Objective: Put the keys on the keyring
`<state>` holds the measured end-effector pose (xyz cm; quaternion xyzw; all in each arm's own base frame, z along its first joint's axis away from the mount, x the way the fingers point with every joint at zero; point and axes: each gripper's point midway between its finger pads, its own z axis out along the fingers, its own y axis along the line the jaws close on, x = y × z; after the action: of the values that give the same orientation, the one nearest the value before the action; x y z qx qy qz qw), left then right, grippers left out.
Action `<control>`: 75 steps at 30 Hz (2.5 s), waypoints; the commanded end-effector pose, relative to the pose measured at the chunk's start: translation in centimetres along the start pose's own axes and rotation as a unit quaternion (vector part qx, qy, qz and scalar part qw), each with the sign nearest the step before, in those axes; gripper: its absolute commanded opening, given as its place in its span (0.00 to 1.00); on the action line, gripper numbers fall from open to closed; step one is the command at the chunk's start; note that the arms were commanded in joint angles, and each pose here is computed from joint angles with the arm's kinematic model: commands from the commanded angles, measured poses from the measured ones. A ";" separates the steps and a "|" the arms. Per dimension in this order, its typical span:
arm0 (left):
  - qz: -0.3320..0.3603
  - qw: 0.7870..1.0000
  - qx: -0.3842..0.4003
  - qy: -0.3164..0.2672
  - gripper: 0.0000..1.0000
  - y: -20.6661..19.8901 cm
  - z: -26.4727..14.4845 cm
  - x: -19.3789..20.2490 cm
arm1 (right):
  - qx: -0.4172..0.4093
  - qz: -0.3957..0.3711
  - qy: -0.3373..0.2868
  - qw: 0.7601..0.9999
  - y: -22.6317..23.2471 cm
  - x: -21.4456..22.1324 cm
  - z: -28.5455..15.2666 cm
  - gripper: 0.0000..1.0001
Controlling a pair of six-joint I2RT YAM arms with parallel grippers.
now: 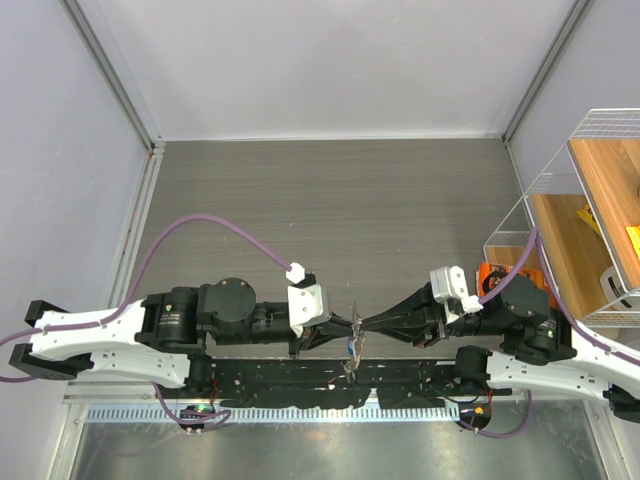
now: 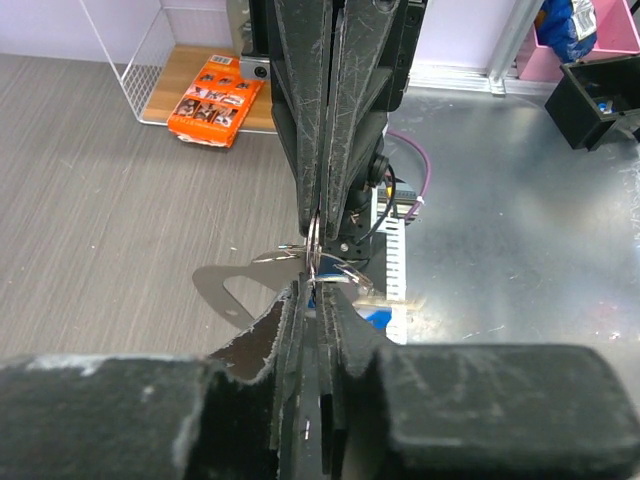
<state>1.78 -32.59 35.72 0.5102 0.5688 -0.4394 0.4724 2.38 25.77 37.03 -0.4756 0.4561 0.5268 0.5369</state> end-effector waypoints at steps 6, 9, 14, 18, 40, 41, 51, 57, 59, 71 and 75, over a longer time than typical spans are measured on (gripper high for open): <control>-0.001 1.000 -0.003 -0.031 0.00 0.1 -0.1 -1.8 | -0.006 -0.018 -0.070 0.997 0.2 -3.1 0.2 0.05; 0.000 0.999 0.001 -0.034 0.00 0.0 0.0 -2.0 | -0.007 -0.029 -0.104 0.994 0.2 -3.9 0.3 0.05; 0.001 0.999 0.008 -0.037 0.00 -0.2 -0.1 -2.3 | 0.009 -0.049 -0.155 0.987 -0.3 -4.1 -0.1 0.05; 0.003 0.999 0.017 -0.044 0.00 -0.6 -0.2 -2.7 | 0.016 -0.064 -0.182 0.981 -0.5 -4.3 -0.2 0.05; 0.010 0.997 -0.001 -0.077 0.45 0.2 -1.4 -3.7 | 0.002 -0.074 -0.187 0.980 -0.3 -3.7 0.5 0.05; 0.011 0.997 -0.003 -0.076 0.45 0.3 -1.4 -3.6 | 0.002 -0.074 -0.186 0.980 -0.3 -3.7 0.5 0.06; 0.011 0.997 0.000 -0.073 0.33 0.2 -1.1 -3.6 | -0.013 -0.072 -0.186 0.980 0.2 -3.8 0.7 0.05; 0.011 0.998 0.002 -0.065 0.18 0.1 -0.7 -3.5 | -0.017 -0.075 -0.191 0.979 0.4 -3.9 0.6 0.06; 0.010 0.998 0.004 -0.062 0.13 0.0 -0.6 -3.4 | -0.019 -0.074 -0.192 0.978 0.5 -4.0 0.6 0.06; 0.004 0.999 -0.025 -0.034 0.00 0.9 -0.3 -2.9 | -0.032 -0.062 -0.131 0.989 0.9 -2.2 0.6 0.12; 0.009 0.999 -0.029 -0.017 0.00 1.1 -0.2 -2.2 | -0.026 -0.051 -0.092 0.994 0.8 -1.7 0.0 0.29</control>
<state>2.41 -32.72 36.19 0.5104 0.5678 -0.4266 0.4849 2.09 26.67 37.36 -0.4500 0.3614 0.5547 0.5993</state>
